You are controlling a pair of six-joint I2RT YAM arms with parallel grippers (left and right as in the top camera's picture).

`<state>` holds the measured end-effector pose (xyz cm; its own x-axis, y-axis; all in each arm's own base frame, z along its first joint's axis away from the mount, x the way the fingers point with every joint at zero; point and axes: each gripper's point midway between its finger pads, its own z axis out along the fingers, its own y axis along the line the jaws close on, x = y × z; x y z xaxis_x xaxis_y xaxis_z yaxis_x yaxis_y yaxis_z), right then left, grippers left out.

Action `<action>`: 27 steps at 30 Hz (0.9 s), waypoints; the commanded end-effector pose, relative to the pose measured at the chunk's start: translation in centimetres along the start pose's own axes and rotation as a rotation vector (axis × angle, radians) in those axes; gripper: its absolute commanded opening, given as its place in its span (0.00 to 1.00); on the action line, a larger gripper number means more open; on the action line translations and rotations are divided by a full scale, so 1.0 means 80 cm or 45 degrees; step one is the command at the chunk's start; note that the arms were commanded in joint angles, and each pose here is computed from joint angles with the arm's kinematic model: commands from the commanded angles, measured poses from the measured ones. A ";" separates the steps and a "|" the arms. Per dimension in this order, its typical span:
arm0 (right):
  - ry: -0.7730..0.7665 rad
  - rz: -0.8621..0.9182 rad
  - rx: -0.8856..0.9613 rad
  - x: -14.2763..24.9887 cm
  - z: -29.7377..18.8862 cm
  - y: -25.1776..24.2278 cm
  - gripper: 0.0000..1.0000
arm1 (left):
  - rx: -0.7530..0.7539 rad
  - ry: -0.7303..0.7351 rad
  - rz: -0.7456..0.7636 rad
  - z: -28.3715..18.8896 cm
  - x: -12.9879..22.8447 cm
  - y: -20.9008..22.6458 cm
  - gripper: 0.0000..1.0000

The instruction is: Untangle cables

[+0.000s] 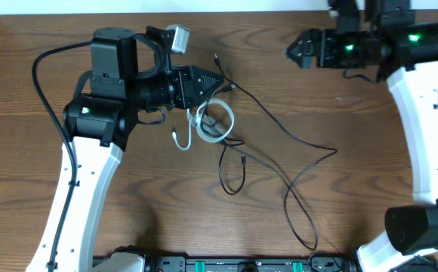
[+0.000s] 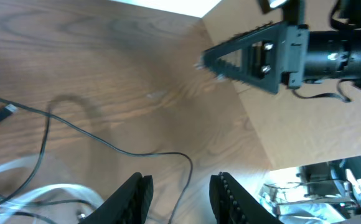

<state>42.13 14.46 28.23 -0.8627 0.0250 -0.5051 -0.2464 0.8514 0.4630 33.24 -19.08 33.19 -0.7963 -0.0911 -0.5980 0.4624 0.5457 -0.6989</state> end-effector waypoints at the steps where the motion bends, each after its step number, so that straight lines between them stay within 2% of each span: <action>1: 0.098 -0.073 -0.185 0.016 0.032 0.048 0.96 | 0.052 0.022 -0.019 0.005 0.005 -0.017 0.36; 4: 0.149 -0.100 -0.206 0.027 0.053 0.062 0.98 | 0.049 0.023 -0.014 0.006 0.005 -0.018 0.37; 6: 0.169 -0.114 -0.211 0.033 0.061 0.069 0.99 | -0.036 -0.002 -0.027 0.006 0.002 -0.002 0.37; 10: 0.179 -0.141 -0.158 0.038 0.070 0.071 0.99 | -0.380 -0.044 -0.097 -0.004 0.005 0.058 0.38; 12: 0.172 -0.137 -0.104 0.037 0.073 0.067 0.99 | -0.630 -0.041 -0.146 -0.017 0.016 0.102 0.38; 14: 0.165 -0.124 -0.093 0.036 0.073 0.066 0.99 | -0.770 -0.020 -0.165 -0.024 0.024 0.129 0.38; 16: 0.154 -0.114 -0.096 0.033 0.074 0.067 0.99 | -0.803 0.029 -0.135 -0.018 0.030 0.144 0.39; 22: 0.140 -0.087 -0.099 0.030 0.074 0.068 0.99 | -0.818 0.150 -0.019 0.021 0.033 0.191 0.49; 23: 0.142 -0.086 -0.098 0.030 0.074 0.068 0.99 | -0.817 0.168 0.010 0.030 0.033 0.201 0.54; 25: 0.153 -0.081 -0.090 0.033 0.074 0.067 0.99 | -0.816 0.199 0.064 0.048 0.032 0.222 0.70; 27: 0.162 -0.082 -0.088 0.035 0.074 0.066 0.99 | -0.814 0.226 0.108 0.064 0.033 0.241 0.76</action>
<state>41.22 21.78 24.80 -0.8907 -0.0982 -0.4438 -0.3312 0.8090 0.4857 41.10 -13.36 18.72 -0.8495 -0.0231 -0.5270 0.1782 0.9277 -0.3280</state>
